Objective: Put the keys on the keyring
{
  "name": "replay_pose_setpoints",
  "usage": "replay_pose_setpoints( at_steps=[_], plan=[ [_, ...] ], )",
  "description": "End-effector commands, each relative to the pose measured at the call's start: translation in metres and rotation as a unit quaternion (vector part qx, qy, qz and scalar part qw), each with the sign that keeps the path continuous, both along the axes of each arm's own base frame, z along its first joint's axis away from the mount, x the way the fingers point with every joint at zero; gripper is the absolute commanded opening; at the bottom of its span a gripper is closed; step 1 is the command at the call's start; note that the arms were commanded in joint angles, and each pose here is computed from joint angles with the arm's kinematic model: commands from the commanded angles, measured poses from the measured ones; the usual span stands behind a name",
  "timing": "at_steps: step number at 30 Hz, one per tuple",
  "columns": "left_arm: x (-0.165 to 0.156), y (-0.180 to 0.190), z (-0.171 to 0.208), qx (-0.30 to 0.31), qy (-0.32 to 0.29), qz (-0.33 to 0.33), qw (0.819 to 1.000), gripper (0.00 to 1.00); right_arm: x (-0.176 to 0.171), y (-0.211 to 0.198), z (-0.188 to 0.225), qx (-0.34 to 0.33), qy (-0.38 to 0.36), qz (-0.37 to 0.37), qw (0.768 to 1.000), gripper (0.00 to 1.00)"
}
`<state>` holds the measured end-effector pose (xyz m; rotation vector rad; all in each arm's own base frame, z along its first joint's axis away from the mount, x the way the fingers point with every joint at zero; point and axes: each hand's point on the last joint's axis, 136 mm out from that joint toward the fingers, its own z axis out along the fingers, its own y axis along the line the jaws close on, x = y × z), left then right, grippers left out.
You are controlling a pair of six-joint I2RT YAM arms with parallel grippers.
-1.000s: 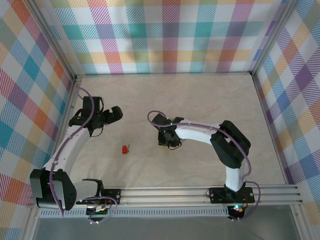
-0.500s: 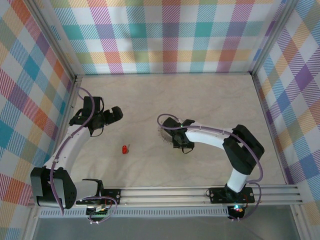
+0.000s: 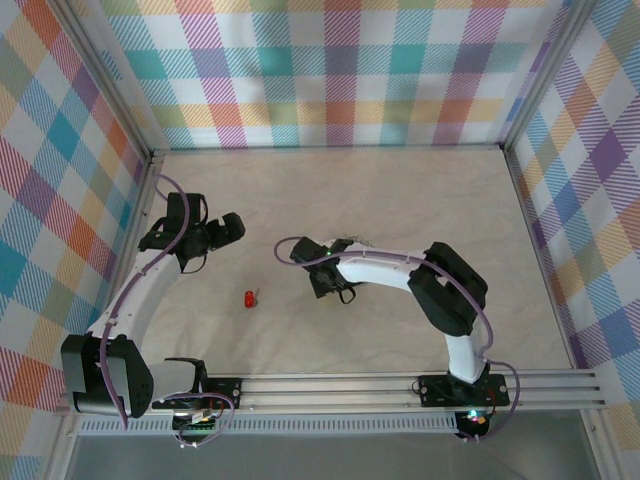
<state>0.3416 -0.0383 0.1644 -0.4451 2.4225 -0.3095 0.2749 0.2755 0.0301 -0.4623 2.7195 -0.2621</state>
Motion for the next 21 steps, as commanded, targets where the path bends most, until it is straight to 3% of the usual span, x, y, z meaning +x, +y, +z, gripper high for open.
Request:
replay_pose_setpoints(
  at_steps=[1,11,21],
  plan=[
    [-0.003,0.0,0.005,0.008,-0.003,-0.003,1.0,1.0,0.0,-0.035,0.006,-0.066,-0.02,-0.03,0.997,0.82],
    [0.0,0.007,0.011,0.034,-0.004,-0.004,0.999,1.0,0.001,-0.071,0.014,-0.073,-0.043,-0.077,0.993,0.81],
    [-0.006,0.009,0.009,0.035,-0.004,0.002,0.999,1.0,0.007,-0.076,0.028,0.017,-0.045,-0.083,0.995,0.81]
  ],
)
